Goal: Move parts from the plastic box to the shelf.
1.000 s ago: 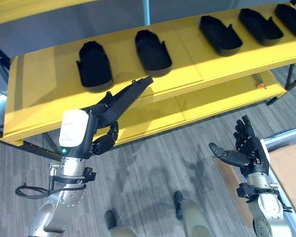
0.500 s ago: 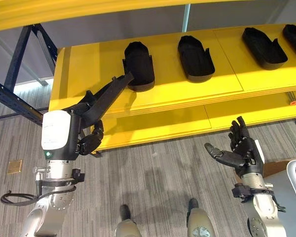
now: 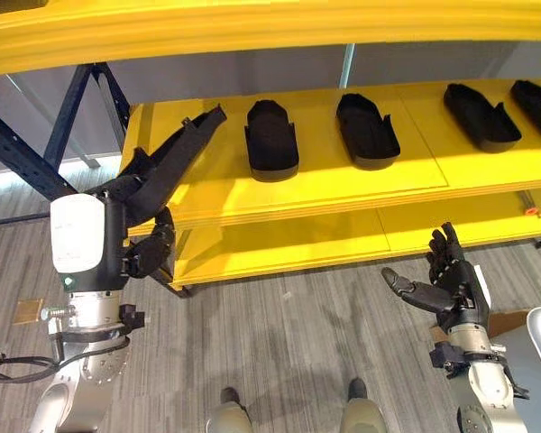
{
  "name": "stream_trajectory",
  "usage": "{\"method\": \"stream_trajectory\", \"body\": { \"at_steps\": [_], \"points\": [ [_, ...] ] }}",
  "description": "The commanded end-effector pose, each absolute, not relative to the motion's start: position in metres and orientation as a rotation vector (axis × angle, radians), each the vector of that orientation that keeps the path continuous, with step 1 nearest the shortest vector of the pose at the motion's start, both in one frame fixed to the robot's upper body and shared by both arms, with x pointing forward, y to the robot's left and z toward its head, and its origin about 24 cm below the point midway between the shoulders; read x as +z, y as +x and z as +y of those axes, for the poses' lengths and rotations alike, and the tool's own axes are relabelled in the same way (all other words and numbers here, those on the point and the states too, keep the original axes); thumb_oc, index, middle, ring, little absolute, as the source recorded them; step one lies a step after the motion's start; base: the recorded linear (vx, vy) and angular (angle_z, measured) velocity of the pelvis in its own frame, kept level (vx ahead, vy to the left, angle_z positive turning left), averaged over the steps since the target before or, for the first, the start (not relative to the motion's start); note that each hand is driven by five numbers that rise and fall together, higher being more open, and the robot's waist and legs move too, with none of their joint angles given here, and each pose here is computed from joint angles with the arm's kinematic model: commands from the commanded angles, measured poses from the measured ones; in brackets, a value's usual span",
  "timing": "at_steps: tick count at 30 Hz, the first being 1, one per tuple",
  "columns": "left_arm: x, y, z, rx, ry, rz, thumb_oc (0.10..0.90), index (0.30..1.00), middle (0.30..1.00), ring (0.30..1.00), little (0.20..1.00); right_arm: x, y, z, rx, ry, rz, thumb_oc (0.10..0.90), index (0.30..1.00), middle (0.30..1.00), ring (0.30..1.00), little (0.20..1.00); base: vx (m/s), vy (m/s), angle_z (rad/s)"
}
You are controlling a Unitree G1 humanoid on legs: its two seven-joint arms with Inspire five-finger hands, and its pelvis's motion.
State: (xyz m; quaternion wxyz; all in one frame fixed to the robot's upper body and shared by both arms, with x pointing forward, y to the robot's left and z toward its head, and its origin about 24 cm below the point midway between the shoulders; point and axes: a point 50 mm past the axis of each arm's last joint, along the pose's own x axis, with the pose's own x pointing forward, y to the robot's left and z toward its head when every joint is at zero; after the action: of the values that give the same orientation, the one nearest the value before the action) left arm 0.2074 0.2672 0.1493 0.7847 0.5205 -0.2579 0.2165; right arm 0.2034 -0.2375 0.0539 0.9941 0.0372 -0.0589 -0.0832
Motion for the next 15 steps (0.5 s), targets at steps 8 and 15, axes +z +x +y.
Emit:
{"method": "stream_trajectory", "body": {
  "at_steps": [8,15],
  "points": [
    [0.216,0.241,0.281,0.754,1.201,-0.816,0.400,0.300,0.300,0.300,0.300,0.092,0.217,-0.237,-0.125,0.042,-0.320,0.900,1.000,1.000,1.000,1.000,-0.04,-0.037,-0.01],
    [0.238,0.270,0.289,0.836,1.234,-0.790,0.400,0.300,0.300,0.300,0.300,0.096,0.221,-0.232,-0.077,0.043,-0.316,0.900,1.000,1.000,1.000,1.000,-0.07,-0.024,-0.04]
  ]
}}
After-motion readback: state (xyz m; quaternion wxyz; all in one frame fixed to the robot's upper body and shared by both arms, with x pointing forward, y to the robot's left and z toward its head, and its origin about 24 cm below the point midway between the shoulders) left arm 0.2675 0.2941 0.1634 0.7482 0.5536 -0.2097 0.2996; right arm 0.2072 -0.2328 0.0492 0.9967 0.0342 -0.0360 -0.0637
